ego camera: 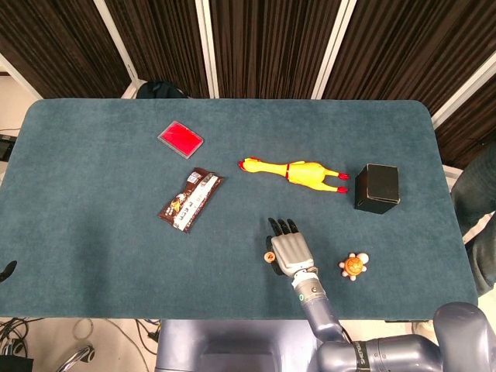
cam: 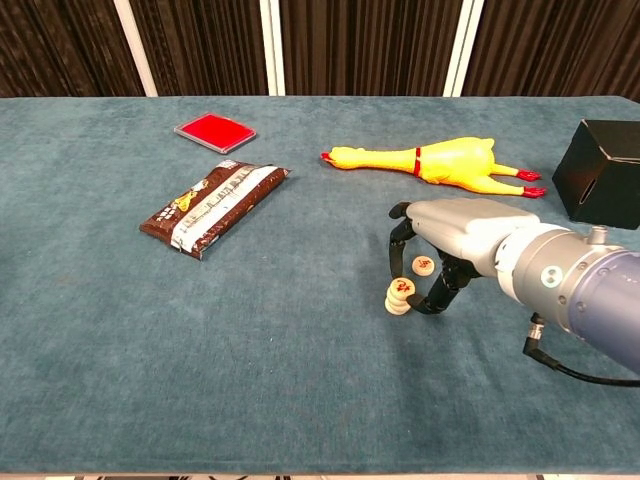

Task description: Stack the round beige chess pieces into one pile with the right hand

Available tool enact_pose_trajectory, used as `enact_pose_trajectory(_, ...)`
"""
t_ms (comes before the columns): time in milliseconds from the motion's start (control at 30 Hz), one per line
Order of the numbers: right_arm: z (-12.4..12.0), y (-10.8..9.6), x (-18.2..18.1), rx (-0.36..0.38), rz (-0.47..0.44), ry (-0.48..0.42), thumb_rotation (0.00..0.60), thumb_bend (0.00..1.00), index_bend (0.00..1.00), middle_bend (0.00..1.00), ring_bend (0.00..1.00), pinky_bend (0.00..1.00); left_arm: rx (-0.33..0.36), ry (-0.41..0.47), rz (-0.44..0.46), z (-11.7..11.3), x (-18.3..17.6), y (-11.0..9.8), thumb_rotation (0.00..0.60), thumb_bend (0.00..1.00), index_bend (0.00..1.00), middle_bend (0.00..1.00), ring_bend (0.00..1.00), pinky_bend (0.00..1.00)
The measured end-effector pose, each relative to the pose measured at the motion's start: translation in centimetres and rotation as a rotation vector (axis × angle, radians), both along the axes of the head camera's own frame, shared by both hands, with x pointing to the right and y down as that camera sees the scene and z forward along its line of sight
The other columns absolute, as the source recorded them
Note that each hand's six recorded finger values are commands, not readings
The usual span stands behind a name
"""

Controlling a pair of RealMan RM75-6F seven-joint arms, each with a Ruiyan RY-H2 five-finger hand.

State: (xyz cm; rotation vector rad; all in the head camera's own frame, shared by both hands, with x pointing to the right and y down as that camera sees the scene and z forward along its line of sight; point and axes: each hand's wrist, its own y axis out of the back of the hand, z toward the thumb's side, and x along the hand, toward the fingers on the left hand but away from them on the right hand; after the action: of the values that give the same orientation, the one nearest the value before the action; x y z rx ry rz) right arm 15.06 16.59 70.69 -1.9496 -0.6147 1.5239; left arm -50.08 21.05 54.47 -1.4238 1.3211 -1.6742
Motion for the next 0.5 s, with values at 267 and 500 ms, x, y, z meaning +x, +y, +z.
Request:
enact_pose_trajectory(267,-0.12,-0.21,-0.02,0.006,-0.001,0.004,0.6,0.4,0.45,0.0,0.0,0.0,-0.001,-0.002,0.0,0.01,0.0,0.02,0.6,0.19,0.12,0.0,0.0,0.07)
enact_pose_trajectory(500,-0.8,-1.0,0.96,0.026,0.005,0.025,0.6,0.41,0.43,0.0,0.0,0.0,-0.003,-0.004,-0.006,0.05,-0.11,0.02,0.6,0.19,0.12,0.0,0.0,0.07)
